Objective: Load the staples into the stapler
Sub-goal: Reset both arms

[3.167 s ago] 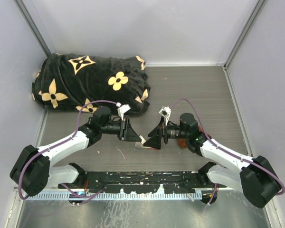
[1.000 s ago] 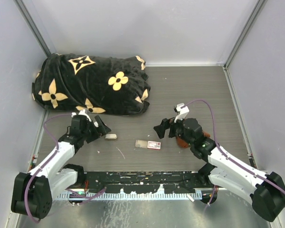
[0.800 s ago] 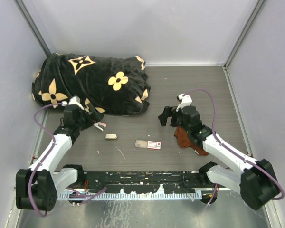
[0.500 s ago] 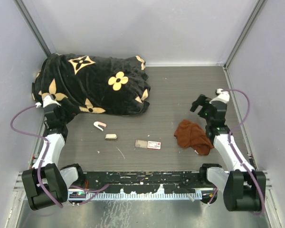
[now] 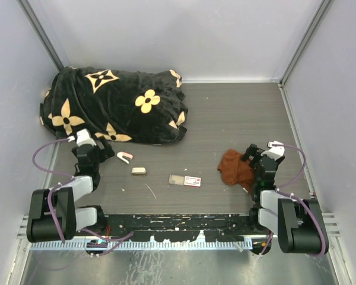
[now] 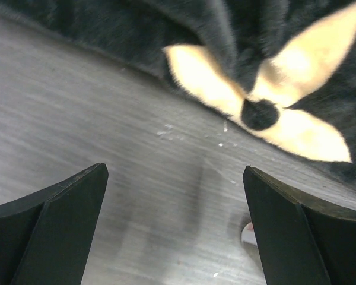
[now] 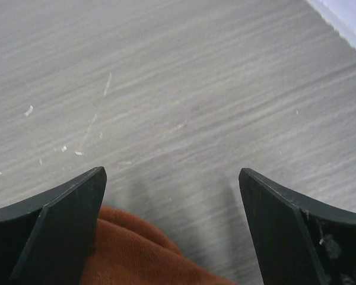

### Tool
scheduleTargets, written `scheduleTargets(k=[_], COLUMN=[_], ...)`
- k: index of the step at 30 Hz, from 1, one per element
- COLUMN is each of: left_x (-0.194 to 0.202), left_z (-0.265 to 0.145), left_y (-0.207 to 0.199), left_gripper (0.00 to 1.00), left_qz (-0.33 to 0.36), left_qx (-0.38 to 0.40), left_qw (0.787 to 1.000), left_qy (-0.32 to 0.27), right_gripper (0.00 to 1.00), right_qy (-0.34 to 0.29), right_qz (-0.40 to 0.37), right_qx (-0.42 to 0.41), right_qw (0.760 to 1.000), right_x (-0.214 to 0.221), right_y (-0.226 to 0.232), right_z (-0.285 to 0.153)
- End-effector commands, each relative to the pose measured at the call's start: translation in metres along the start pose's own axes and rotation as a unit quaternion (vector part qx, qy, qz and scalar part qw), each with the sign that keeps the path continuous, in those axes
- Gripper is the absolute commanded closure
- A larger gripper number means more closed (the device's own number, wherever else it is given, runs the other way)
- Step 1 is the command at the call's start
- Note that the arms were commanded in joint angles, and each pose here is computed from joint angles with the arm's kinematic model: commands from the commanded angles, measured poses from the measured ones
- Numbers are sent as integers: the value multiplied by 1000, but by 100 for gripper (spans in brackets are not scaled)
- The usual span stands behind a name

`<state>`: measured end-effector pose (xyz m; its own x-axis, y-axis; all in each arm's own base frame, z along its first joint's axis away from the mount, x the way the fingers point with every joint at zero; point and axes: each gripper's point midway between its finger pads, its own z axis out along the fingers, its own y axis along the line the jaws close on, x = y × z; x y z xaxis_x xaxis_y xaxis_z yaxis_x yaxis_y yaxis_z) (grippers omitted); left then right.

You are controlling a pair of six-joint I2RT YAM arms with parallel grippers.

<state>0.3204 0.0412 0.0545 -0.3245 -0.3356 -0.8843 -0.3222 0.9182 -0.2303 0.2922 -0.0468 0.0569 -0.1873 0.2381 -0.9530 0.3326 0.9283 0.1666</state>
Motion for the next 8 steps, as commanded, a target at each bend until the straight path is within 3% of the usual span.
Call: scheduleTargets(k=[1,8], left_x=[-54,-55], left_z=[12,10], left_y=[-20,-17], left_gripper=[0,1], left_qz=[42,35], left_qx=[-1,-19], left_qw=[994,994], left_qy=[-98,-104], right_gripper=[0,0], right_qy=[-113,-108], right_qz=[8,7], right_qx=[-18,-13], right_qw=[993,994], right_x=[-62,-61], right_y=[14,13], right_z=[10,12])
